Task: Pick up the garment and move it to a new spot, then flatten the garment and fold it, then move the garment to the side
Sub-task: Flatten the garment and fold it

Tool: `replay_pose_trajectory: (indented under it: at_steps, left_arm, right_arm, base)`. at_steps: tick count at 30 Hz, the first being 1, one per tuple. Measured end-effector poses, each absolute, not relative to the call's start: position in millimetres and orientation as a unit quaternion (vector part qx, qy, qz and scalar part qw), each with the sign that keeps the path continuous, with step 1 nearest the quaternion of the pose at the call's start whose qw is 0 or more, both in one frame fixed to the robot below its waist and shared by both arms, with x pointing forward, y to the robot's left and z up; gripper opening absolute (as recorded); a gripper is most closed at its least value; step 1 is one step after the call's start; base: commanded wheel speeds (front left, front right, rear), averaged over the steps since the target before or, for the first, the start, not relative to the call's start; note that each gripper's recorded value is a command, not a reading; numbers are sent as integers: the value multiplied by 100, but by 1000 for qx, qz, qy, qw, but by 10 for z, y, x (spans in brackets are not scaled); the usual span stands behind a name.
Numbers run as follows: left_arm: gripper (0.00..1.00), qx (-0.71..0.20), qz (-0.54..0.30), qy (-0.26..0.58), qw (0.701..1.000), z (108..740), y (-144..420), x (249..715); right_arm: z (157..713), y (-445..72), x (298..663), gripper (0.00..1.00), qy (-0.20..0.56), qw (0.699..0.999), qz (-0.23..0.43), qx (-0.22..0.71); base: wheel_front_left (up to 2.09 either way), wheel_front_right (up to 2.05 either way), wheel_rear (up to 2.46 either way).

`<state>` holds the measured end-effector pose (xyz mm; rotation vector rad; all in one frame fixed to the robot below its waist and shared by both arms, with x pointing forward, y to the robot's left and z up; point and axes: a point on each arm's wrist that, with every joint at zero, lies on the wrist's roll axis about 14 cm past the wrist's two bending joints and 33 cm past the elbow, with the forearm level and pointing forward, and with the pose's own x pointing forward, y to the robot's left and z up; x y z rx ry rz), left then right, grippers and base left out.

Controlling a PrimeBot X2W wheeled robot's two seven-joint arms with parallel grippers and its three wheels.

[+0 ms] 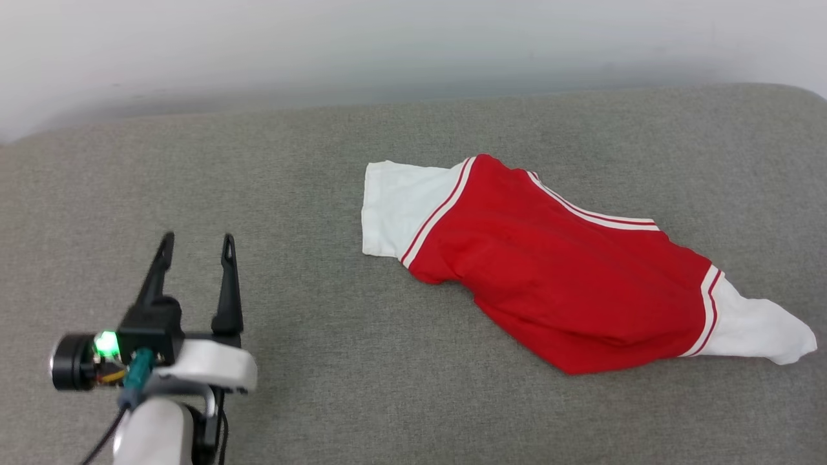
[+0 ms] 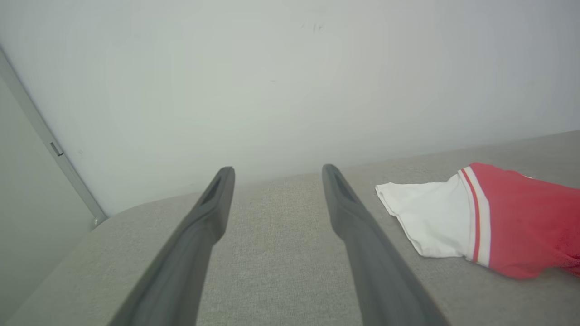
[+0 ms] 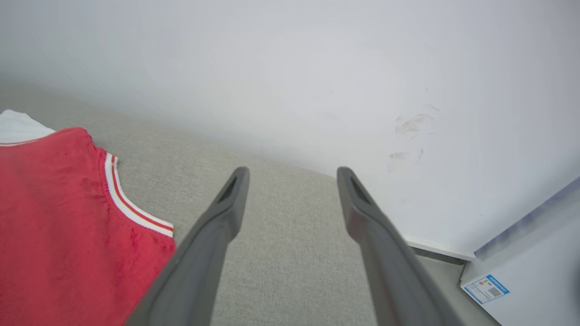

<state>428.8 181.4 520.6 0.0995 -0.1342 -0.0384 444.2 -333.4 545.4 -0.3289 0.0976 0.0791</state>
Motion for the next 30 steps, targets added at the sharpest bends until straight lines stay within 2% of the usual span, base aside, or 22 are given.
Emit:
replay_pose_trajectory:
  at_steps: [4, 7, 15, 21, 26, 30]
  left_arm:
    - [100, 67, -39, -81, 994, 5353, 1820, 4566]
    - [100, 81, -59, -86, 991, 5509, 1780, 4798]
    - [100, 126, -128, -51, 982, 5845, 1450, 5443]
    - [100, 150, -202, 67, 965, 5706, 973, 5756]
    - [100, 188, -258, 178, 931, 5495, 697, 5856]
    - [100, 206, -295, 274, 892, 5205, 532, 5826]
  right_arm:
    - [5620, -3177, 4415, 100, -44, 992, 6, -119]
    - [5629, -2964, 4308, 100, -82, 992, -8, -94]
    - [5514, -2407, 4027, 100, -109, 993, -15, -30]
    - [5473, -2238, 3969, 100, -108, 994, -11, -18]
    - [5393, -2190, 3963, 100, -97, 995, -12, -10]
    - [5312, -2179, 3981, 100, -86, 996, -15, -7]
  base:
    - [0, 0, 0]
    - [0, 0, 0]
    - [0, 0, 0]
    - [0, 0, 0]
    - [0, 0, 0]
    - [0, 0, 0]
